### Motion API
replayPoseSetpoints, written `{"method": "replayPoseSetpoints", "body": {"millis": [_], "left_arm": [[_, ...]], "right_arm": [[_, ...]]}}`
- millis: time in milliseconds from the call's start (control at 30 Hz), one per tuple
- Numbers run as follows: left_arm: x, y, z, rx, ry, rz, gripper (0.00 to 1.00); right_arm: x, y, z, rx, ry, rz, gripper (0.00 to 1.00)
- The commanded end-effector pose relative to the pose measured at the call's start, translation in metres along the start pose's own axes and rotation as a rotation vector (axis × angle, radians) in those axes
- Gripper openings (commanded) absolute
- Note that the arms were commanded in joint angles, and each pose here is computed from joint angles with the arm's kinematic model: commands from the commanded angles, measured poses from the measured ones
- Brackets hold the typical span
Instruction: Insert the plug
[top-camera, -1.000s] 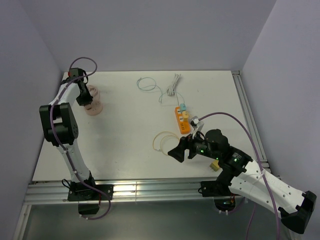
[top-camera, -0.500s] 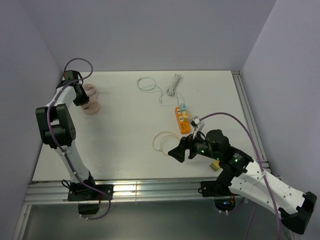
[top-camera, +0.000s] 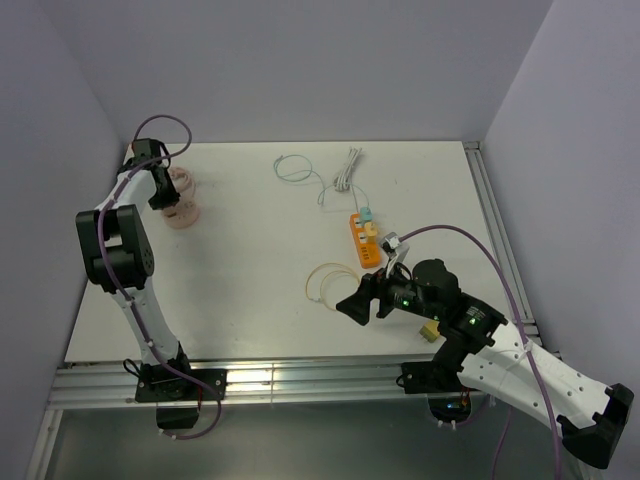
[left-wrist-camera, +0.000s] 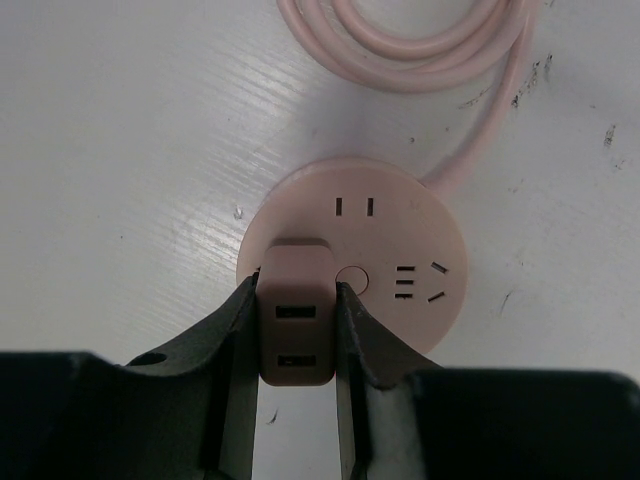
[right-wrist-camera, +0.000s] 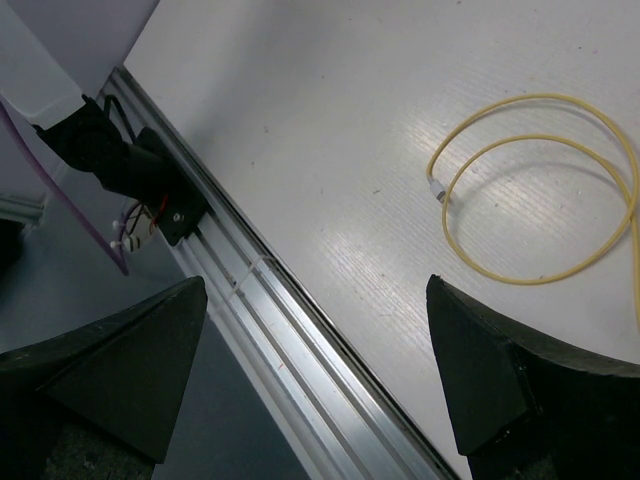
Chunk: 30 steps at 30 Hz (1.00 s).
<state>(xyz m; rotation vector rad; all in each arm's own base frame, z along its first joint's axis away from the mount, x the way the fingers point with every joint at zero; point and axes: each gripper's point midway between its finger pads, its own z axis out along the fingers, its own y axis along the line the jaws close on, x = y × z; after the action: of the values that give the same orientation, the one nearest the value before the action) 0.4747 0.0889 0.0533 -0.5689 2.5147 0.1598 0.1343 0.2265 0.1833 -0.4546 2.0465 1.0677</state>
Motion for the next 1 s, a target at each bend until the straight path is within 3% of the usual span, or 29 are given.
{"method": "replayPoseSetpoints", "body": {"millis": [0,200,300,333,433,533,967], "left_arm": [[0.133,0.023,0.031,-0.076,0.427,0.1,0.0],[0.125,0.025,0.031,-0.071,0.422,0.049,0.0],[0.105,0.019,0.019,-0.039,0.353,0.022,0.22],[0.1,0.018,0.017,-0.037,0.335,0.017,0.4],[0.085,0.018,0.004,-0.035,0.277,0.003,0.63],[0.068,0.016,-0.01,-0.024,0.212,-0.017,0.75],[0.024,-0.002,-0.082,0.112,0.006,-0.096,0.87]], "right_arm": [[-0.012,0.007,-0.001,-0.024,-0.04,-0.026,0.97],[-0.012,0.007,-0.002,-0.021,-0.042,-0.026,0.97],[-0.012,0.006,-0.001,-0.018,-0.04,-0.026,0.97],[-0.011,0.005,-0.001,-0.016,-0.038,-0.025,0.97],[-0.011,0.005,0.0,-0.012,-0.035,-0.024,0.97],[-0.011,0.003,0.001,-0.003,-0.032,-0.022,0.97],[-0.009,-0.004,0.007,0.044,0.002,-0.013,0.97]]}}
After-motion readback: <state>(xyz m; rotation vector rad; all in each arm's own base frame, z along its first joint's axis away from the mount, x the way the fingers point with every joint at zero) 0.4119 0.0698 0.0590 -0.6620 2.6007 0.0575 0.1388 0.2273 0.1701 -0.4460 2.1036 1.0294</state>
